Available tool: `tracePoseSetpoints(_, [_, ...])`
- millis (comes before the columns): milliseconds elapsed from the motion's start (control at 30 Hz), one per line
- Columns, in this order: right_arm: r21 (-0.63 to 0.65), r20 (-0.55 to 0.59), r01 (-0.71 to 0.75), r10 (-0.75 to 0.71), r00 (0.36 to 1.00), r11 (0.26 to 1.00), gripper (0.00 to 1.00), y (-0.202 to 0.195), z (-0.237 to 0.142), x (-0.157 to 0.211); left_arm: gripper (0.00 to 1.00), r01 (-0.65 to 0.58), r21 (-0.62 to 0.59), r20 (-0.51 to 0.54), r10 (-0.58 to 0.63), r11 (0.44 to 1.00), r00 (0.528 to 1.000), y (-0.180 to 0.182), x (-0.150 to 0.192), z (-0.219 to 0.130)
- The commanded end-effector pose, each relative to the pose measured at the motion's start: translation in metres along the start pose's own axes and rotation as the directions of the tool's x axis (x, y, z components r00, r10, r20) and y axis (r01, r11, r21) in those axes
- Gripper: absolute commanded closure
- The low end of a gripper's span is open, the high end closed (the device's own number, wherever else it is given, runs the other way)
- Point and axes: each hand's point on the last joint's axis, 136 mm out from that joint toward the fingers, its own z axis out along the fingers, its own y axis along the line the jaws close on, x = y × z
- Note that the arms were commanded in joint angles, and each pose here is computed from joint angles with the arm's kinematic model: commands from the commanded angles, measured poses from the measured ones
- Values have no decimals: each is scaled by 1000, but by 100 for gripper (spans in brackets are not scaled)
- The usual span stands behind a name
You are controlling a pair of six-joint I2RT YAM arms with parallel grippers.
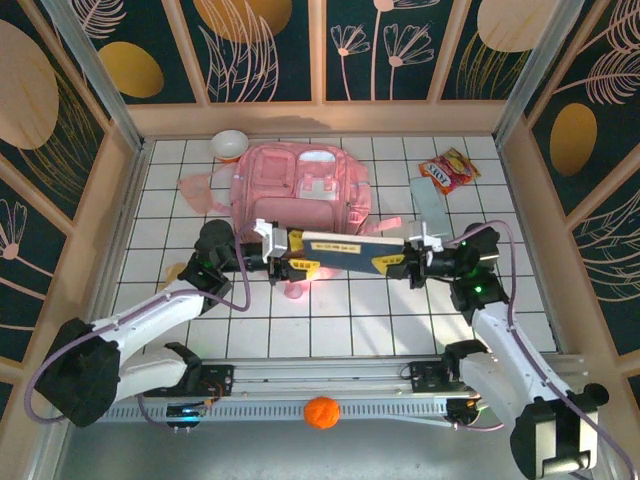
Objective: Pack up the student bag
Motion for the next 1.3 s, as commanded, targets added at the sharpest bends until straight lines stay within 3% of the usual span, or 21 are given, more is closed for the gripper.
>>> tracePoseSetpoints(0, [92,25,-11,9,1000,996,100,-7,-12,-3,26,-178,-160,-104,163,971,981,27,-13,-8])
tracePoseSetpoints(67, [197,52,-58,49,997,979,100,-18,-19,-3,22,-293,-229,-264,231,928,937,47,1,-17])
tracePoseSetpoints(167, [350,164,-156,104,981,924,100,-32,-31,-9,21,-426,-236,-529,252,873,810,82,34,-35])
tracePoseSetpoints(233, [452,295,-267,139,945,851,100,-45,-47,-10,22,-435,-201,-660,207,878,722,99,64,-47])
tracePoseSetpoints(333, [578,469,-450,174,866,681,100,-67,-80,-2,21,-440,-130,-789,176,888,589,116,106,-58])
tracePoseSetpoints(400, [610,569,-589,226,791,530,100,-80,-100,9,19,-415,-101,-818,162,904,552,126,120,-59])
tracePoseSetpoints(433, [615,578,-607,237,781,503,100,-81,-103,11,19,-404,-91,-824,159,910,543,131,121,-60])
tracePoseSetpoints(633, [676,468,-551,292,834,490,100,-75,-94,18,22,-339,61,-905,195,939,377,150,147,-71])
tracePoseSetpoints(767, [662,452,-544,304,839,516,100,-71,-89,17,25,-279,117,-916,212,953,341,151,162,-70])
tracePoseSetpoints(900, [651,443,-533,298,845,540,100,-69,-86,19,25,-218,159,-938,216,963,272,147,182,-78])
tracePoseSetpoints(1033, [655,434,-523,296,851,545,100,-70,-85,23,24,-205,170,-934,224,964,277,142,185,-79])
tracePoseSetpoints(1133, [652,448,-541,304,840,532,100,-72,-86,27,23,-235,138,-946,199,962,256,150,195,-82])
tracePoseSetpoints(1267, [636,457,-554,315,832,537,100,-70,-85,27,22,-317,93,-972,155,944,176,167,218,-95])
